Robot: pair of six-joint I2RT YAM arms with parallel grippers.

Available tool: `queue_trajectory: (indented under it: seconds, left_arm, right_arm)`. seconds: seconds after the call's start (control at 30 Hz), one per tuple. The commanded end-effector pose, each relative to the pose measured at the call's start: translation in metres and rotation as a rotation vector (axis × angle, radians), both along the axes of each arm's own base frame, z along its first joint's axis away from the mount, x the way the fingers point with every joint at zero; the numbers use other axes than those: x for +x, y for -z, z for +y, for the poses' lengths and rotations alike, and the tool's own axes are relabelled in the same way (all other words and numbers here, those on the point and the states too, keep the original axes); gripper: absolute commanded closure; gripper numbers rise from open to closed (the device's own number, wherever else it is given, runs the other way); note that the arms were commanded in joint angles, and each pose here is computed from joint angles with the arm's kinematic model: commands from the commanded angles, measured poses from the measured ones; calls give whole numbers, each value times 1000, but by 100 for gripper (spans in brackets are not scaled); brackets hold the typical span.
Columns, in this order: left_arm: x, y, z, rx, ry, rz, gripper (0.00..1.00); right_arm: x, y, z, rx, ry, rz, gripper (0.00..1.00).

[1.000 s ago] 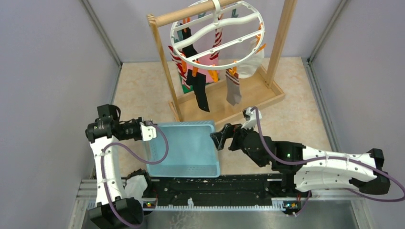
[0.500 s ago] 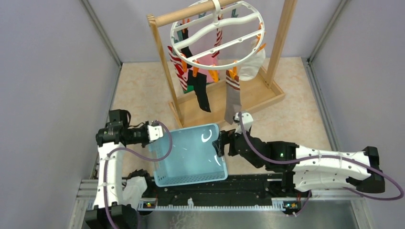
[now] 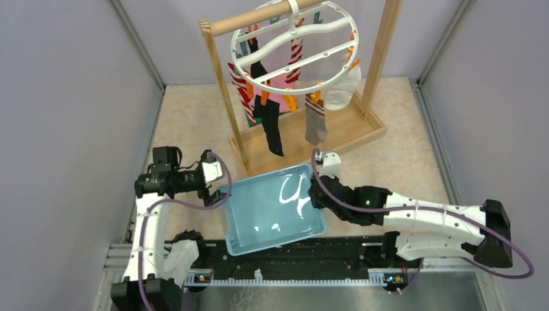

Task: Remove the socks clipped to the hanger

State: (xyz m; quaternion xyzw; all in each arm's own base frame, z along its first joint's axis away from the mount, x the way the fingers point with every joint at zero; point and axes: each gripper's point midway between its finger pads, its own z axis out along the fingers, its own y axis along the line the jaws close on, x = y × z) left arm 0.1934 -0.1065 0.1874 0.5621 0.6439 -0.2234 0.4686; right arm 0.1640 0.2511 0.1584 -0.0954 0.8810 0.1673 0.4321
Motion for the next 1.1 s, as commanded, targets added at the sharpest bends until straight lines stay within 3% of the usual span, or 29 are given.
queue_trajectory:
  seconds: [0.0, 0.33, 0.37, 0.4, 0.57, 0.63, 0.77, 0.93, 1.07]
  left_arm:
    - [10, -12, 2, -8, -33, -7, 1]
    - [34, -50, 10, -69, -212, 46, 1]
    - [37, -54, 12, -71, -235, 46, 1]
    - [39, -57, 14, -68, -258, 45, 1]
    - [46, -69, 21, -60, -318, 49, 1]
    - [45, -73, 22, -63, -326, 46, 1]
    - [49, -81, 25, -73, -376, 36, 1]
    - [53, -79, 32, -61, -430, 75, 1]
    - [53, -80, 32, -69, -440, 109, 1]
  right_arm:
    - [9, 3, -21, -60, 24, 12, 100]
    - [29, 54, -79, -331, 129, 141, 100]
    - [33, 56, -83, -352, 149, 140, 97]
    - [37, 56, -87, -368, 172, 127, 87]
    - [48, 53, -98, -399, 229, 81, 77]
    - [51, 50, -104, -392, 256, 73, 58]
    - [62, 30, -111, -371, 321, -3, 36]
    - [58, 3, -89, -222, 281, -66, 28]
    - [35, -2, -37, -85, 148, -59, 34]
